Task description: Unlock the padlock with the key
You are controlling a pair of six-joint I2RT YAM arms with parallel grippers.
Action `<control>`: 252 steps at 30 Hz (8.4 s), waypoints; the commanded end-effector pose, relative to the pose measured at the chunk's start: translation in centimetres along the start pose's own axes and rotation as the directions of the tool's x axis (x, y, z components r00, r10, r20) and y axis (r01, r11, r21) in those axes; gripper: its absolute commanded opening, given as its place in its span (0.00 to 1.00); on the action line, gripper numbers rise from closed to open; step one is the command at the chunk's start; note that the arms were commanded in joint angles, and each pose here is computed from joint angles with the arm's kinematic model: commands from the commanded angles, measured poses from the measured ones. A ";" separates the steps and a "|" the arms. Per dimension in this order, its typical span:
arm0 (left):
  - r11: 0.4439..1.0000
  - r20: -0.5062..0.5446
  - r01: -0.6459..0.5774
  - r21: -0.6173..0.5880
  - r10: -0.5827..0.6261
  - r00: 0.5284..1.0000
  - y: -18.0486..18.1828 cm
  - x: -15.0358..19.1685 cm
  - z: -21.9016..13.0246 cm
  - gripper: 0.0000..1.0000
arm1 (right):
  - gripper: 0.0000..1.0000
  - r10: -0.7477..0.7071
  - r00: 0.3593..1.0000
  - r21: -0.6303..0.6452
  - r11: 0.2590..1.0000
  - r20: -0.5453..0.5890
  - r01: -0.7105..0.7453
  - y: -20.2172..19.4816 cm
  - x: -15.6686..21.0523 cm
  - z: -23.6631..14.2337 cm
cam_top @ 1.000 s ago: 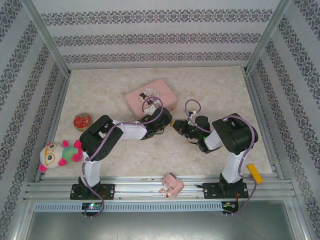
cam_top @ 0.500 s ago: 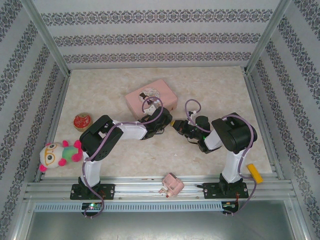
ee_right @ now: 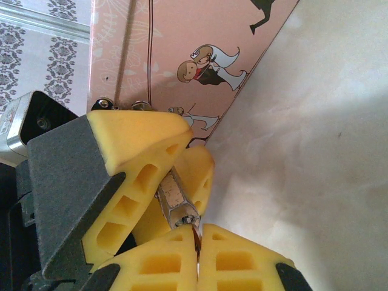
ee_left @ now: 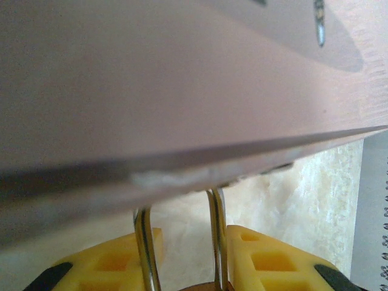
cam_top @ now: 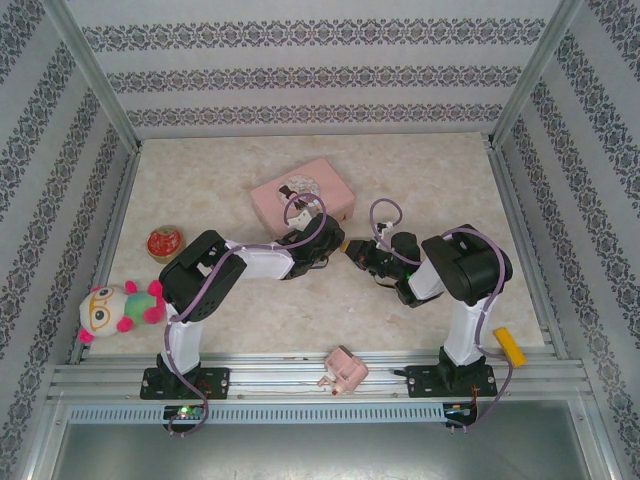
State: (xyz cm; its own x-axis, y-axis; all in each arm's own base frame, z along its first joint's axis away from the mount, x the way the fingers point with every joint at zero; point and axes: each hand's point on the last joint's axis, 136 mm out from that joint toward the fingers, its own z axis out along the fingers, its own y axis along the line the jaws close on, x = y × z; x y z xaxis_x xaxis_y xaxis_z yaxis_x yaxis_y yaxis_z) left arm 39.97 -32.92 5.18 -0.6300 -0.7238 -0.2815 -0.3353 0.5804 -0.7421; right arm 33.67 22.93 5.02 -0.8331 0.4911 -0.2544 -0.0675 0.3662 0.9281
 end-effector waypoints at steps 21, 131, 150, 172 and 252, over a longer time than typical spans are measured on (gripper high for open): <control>0.991 -0.114 0.136 0.010 -0.134 0.984 0.7 3.1 0.7 0.00 | 0.00 0.028 1.000 -0.005 1.000 0.009 -0.028 -1.2 -0.1 -0.4; 0.988 -0.195 0.146 0.045 -0.135 0.971 0.5 5.6 0.1 0.00 | 0.02 -0.020 0.999 -0.112 0.993 0.035 0.024 3.4 -3.4 1.9; 0.999 -0.394 0.025 0.046 -0.005 0.919 0.2 8.5 -3.0 0.00 | 0.04 0.016 1.000 -0.047 0.999 -0.014 -0.016 1.7 0.7 -0.3; 0.998 -0.443 -0.003 0.060 0.030 0.896 0.0 9.7 -3.6 0.00 | 0.16 0.015 0.999 -0.067 0.998 0.030 -0.013 2.2 -0.2 1.1; 0.995 -0.405 0.069 0.074 -0.034 0.914 0.9 8.3 -2.8 0.00 | 0.22 -0.082 0.994 0.202 0.975 -0.074 0.096 2.7 1.7 -3.7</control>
State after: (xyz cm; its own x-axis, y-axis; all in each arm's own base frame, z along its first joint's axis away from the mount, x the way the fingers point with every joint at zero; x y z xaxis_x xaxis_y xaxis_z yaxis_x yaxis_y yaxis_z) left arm 35.62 -36.21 6.85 -0.8001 -0.5759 -0.1680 -0.2090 0.5301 -0.8218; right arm 29.54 21.18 7.25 -0.8678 0.4127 -0.2766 0.0077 0.5678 0.8231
